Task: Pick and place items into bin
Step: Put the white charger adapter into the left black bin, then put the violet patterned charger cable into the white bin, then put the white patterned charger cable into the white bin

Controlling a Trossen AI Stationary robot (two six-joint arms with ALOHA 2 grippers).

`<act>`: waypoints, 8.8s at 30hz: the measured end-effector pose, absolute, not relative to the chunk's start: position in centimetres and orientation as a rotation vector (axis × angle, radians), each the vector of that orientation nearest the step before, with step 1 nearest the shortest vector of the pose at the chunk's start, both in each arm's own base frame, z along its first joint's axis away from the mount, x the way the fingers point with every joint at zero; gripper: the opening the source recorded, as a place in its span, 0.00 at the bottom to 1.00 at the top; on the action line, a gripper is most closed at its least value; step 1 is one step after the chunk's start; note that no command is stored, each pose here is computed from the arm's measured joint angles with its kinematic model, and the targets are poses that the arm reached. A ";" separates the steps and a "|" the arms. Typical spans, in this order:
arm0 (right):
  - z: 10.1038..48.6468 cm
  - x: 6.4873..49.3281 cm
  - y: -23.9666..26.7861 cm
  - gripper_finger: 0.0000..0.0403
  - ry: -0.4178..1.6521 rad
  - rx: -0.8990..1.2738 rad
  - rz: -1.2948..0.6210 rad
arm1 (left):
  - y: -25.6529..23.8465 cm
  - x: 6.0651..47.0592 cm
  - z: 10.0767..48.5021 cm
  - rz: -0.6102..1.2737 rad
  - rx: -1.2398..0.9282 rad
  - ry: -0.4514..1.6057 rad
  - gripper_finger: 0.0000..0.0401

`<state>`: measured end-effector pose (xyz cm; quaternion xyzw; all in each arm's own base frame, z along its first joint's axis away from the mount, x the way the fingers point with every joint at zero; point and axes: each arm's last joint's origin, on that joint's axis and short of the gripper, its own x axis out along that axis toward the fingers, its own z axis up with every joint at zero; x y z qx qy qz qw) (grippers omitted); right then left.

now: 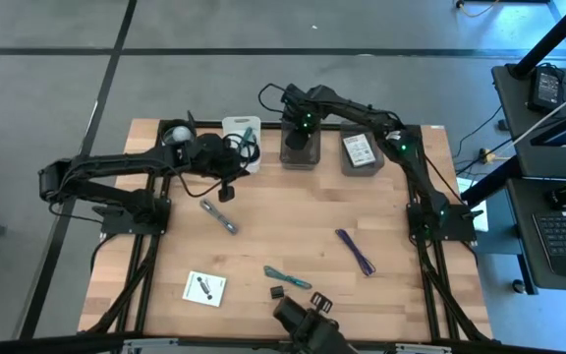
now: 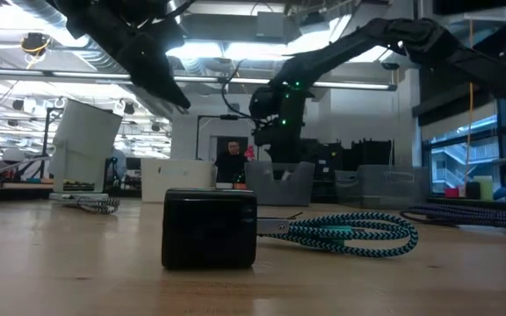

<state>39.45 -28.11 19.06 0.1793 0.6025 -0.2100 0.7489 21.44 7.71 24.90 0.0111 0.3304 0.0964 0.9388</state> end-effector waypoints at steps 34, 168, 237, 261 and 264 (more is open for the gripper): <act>30.3 34.5 -24.2 0.18 1.161 0.309 -0.372 | 8.0 21.4 25.0 0.231 0.002 0.666 0.00; 29.4 31.5 -9.0 0.07 0.345 -0.049 -0.201 | 9.6 31.1 33.1 0.301 -0.058 -0.099 0.36; 28.0 28.2 -11.5 0.65 0.555 0.377 -0.507 | 23.8 22.0 20.8 0.985 -1.048 0.638 0.10; 27.9 28.3 -11.3 0.65 0.563 0.372 -0.498 | 23.4 21.2 22.7 1.031 -0.925 0.609 0.33; 27.9 28.3 -11.3 0.65 0.563 0.372 -0.498 | 22.9 20.9 24.0 1.002 -0.870 0.579 0.34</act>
